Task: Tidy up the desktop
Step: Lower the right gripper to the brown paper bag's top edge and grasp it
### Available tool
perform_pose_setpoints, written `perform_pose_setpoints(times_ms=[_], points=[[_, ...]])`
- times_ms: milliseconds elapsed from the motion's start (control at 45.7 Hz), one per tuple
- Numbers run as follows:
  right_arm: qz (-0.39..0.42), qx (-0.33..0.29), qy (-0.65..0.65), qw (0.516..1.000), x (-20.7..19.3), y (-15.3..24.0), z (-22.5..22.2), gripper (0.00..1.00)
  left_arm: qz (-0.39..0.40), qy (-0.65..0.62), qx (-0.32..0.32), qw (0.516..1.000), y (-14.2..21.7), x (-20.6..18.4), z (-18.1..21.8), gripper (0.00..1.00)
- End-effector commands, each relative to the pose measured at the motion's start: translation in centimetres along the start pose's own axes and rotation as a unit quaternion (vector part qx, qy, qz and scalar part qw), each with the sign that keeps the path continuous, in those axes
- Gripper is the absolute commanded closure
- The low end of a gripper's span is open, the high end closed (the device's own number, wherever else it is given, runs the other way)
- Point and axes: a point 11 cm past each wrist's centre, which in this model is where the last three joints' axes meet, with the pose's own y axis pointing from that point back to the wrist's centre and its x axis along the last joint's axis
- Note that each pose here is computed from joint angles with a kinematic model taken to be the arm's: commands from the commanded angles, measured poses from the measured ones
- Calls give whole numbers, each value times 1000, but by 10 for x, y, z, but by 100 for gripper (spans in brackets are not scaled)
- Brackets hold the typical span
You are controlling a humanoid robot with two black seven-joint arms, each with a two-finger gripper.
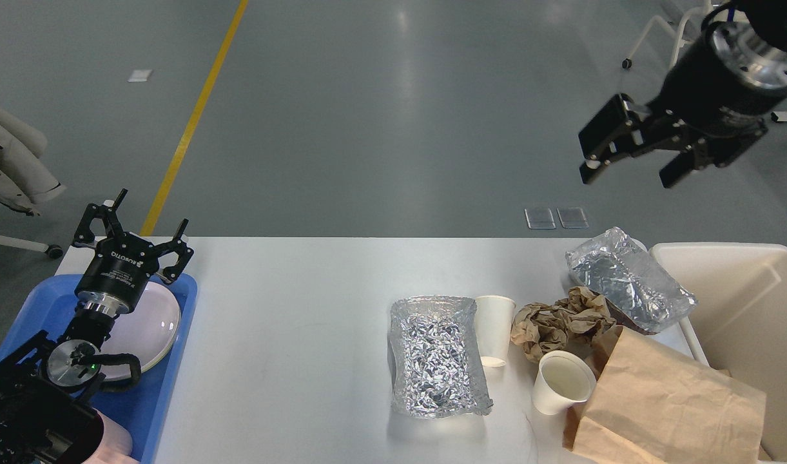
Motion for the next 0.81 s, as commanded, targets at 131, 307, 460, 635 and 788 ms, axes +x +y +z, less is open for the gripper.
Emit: perform_pose_setpoints(times_ms=[131,307,460,635,788], points=[[-76,11,-7,997,-78,-65,75,0,0,0,0,1000,0,0,0,0],[-77,-4,-32,997,-104,-130,101,0,0,0,0,1000,0,0,0,0],[-82,-4,-82,993,-120,-165,126,0,0,0,0,1000,0,0,0,0],[-108,-7,-128,986,-152,-187,154,0,-1,0,0,1000,0,0,0,0],[-111,-6,-155,982,-166,-190,169,0,-1,1,0,1000,0,0,0,0]])
